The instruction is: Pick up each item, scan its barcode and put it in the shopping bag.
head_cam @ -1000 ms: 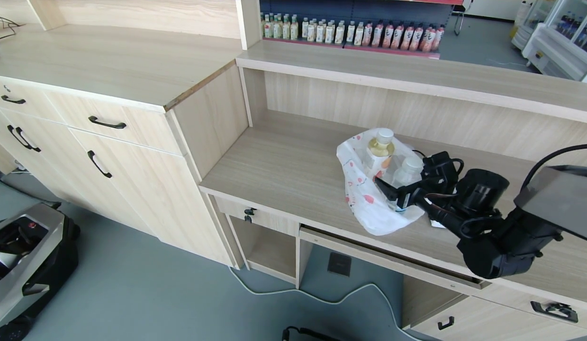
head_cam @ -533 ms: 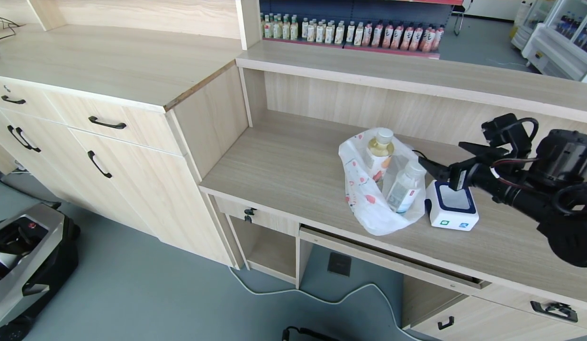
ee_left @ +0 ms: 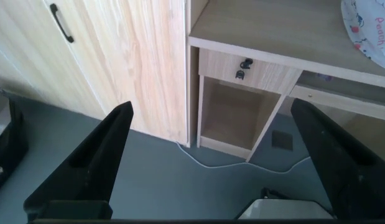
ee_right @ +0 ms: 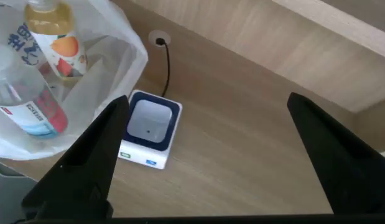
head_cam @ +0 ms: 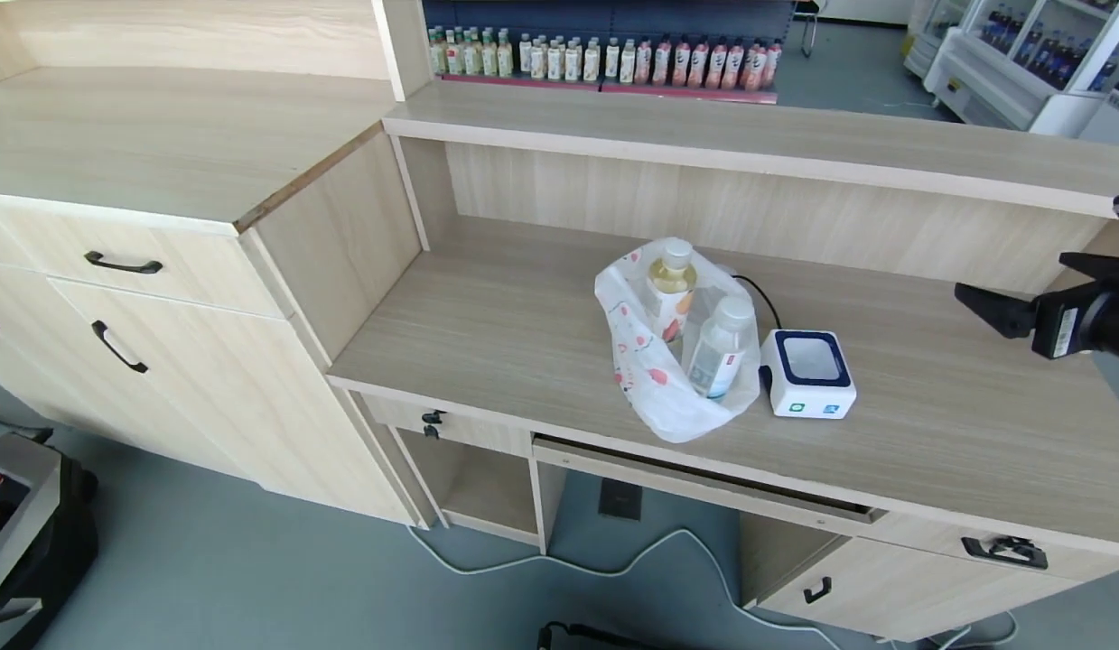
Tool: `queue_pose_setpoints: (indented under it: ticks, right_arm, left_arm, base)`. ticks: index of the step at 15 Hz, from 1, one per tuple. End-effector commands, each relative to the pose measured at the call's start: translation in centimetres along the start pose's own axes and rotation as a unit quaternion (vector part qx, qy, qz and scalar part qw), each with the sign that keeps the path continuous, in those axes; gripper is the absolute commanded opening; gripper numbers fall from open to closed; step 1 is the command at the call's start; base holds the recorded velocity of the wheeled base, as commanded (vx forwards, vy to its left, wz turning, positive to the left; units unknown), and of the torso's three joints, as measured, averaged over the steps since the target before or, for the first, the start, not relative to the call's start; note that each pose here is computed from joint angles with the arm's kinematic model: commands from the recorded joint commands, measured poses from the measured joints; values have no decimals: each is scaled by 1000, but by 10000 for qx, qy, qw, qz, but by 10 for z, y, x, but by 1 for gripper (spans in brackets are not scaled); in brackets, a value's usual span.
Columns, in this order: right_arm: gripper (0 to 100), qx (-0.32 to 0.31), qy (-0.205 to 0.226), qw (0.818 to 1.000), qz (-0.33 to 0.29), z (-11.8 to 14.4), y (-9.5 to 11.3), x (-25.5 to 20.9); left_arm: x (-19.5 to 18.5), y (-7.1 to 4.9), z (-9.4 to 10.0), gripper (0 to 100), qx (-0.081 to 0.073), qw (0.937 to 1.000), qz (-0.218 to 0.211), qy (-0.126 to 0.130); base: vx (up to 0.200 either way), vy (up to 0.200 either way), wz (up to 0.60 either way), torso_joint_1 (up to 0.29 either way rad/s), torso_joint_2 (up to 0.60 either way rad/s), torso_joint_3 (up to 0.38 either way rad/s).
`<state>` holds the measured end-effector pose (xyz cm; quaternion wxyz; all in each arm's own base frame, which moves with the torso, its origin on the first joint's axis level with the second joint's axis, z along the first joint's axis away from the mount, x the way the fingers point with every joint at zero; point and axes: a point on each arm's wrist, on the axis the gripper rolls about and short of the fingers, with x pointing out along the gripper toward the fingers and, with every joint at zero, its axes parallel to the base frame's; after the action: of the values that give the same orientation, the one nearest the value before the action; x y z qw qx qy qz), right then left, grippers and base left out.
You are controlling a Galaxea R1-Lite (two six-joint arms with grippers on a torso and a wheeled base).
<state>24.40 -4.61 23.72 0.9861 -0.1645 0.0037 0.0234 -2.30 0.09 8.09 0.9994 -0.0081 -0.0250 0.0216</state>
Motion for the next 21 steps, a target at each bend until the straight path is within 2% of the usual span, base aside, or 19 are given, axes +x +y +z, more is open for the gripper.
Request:
queue_pose_setpoints:
  ticks: [1, 3, 5, 8, 10, 11, 12, 13, 16, 17, 19, 21]
  right_arm:
    - [100, 52, -110, 9997, -233, 11, -7, -18]
    - [100, 160, -4, 9991, -399, 10, -12, -24]
    - [100, 896, 163, 9947, -475, 10, -12, -31]
    - [100, 1065, 285, 9916, -675, -16, 0, -59]
    - [100, 1184, 301, 9894, -783, -31, 20, -97]
    - [100, 1240, 307, 9880, -868, -32, 24, -104]
    - [100, 1446, 528, 9796, -1292, -48, 35, -126]
    - [100, 1481, 549, 9764, -1475, -56, 44, -144]
    - [100, 1570, 539, 9766, -1364, -89, 75, -192]
    - [100, 1597, 316, 9795, -1189, -92, 83, -206]
    - [100, 1653, 171, 9808, -1021, -104, 93, -229]
    - [100, 1677, 250, 9799, -1047, -122, 100, -247]
  left_arm:
    - [0, 0, 0, 100, -1, 10000, 4, -4]
    - [0, 0, 0, 100, -1, 10000, 4, -4]
    - [0, 0, 0, 100, -1, 10000, 4, -4]
    - [0, 0, 0, 100, -1, 10000, 4, -4]
    - [0, 0, 0, 100, -1, 10000, 12, -4]
    - [0, 0, 0, 100, -1, 10000, 12, -4]
    - [0, 0, 0, 100, -1, 10000, 4, -4]
    - [0, 0, 0, 100, -1, 10000, 12, -4]
    - [0, 0, 0, 100, -1, 10000, 4, -4]
    - [0, 0, 0, 100, -1, 10000, 4, -4]
    - [0, 0, 0, 100, -1, 10000, 4, -4]
    - [0, 0, 0, 100, -1, 10000, 4, -4]
  base:
    - [0, 0, -600, 7, 2, 2]
    - [0, 0, -600, 0, 2, 2]
    - [0, 0, 0, 0, 0, 0]
    - [0, 0, 0, 0, 0, 0]
    - [0, 0, 0, 0, 0, 0]
    - [0, 0, 0, 0, 0, 0]
    - [0, 0, 0, 0, 0, 0]
    - [0, 0, 0, 0, 0, 0]
    - [0, 0, 0, 0, 0, 0]
    - [0, 0, 0, 0, 0, 0]
    - [0, 0, 0, 0, 0, 0]
    - [0, 0, 0, 0, 0, 0]
